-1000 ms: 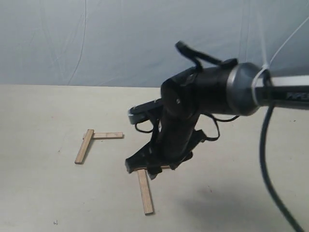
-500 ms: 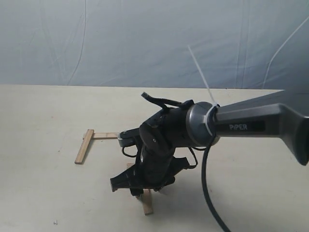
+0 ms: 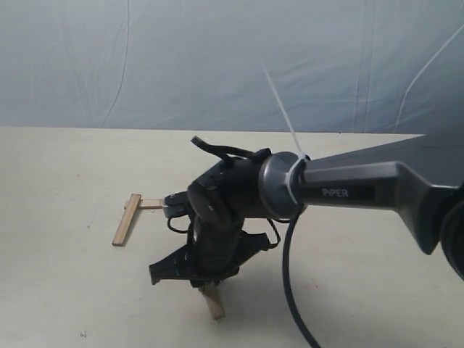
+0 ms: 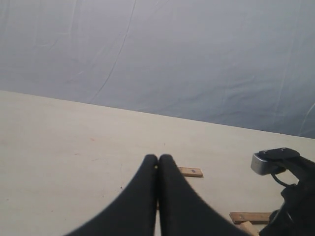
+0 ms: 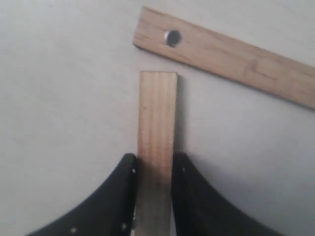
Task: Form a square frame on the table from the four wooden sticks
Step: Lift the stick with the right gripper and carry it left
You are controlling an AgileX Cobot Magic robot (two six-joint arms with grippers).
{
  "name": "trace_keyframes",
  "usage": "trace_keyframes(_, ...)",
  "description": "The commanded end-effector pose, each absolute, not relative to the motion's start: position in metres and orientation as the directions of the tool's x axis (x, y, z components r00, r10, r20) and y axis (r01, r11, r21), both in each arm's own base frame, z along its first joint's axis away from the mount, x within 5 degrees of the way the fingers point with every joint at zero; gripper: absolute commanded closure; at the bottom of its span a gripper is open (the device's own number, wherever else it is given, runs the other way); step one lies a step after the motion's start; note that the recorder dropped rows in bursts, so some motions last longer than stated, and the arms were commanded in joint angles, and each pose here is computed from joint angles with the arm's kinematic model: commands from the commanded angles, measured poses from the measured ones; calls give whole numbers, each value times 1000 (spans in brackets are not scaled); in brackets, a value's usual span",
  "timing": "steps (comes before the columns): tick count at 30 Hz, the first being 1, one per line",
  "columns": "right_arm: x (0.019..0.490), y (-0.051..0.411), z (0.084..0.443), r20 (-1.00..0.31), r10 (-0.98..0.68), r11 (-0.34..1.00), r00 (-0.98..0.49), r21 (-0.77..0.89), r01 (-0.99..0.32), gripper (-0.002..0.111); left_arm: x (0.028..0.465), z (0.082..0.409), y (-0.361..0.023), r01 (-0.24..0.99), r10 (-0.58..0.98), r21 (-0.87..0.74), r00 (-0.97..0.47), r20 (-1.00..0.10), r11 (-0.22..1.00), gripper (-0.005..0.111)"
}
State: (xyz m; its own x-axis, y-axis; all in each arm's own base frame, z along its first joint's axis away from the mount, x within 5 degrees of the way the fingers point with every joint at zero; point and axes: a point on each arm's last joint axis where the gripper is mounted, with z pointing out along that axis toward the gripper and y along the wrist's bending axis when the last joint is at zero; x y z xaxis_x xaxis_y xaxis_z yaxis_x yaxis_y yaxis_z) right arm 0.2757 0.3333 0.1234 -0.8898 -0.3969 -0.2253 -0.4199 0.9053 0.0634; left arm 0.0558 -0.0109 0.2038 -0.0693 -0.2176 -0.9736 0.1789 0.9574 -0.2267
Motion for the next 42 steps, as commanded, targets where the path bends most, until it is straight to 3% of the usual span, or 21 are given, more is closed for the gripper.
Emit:
trace_keyframes(1,281,356,156,-297,-332,925,-895,84,-370,109,55,203,-11,174,-226,-235,-69,-972,956,107)
trace_keyframes(6,310,370,185,-444,-155,977,-883,65,-204,109,55,203,-11,175,-244,-253,-73,-967,952,107)
trace_keyframes(15,359,412,149,-511,-111,988,-852,38,-151,109,55,203,-11,175,-243,-253,-75,-967,952,107)
trace_keyframes(21,379,405,125,-443,-11,992,-897,111,-67,109,55,203,-11,175,-243,-253,-75,-967,952,107)
trace_keyframes(32,382,402,114,-429,-16,993,-903,98,-65,109,55,203,-11,175,-246,-255,-74,-966,951,107)
trace_keyframes(42,403,365,180,-383,-123,979,-915,103,-175,109,55,203,-11,175,-246,-255,-75,-966,951,107)
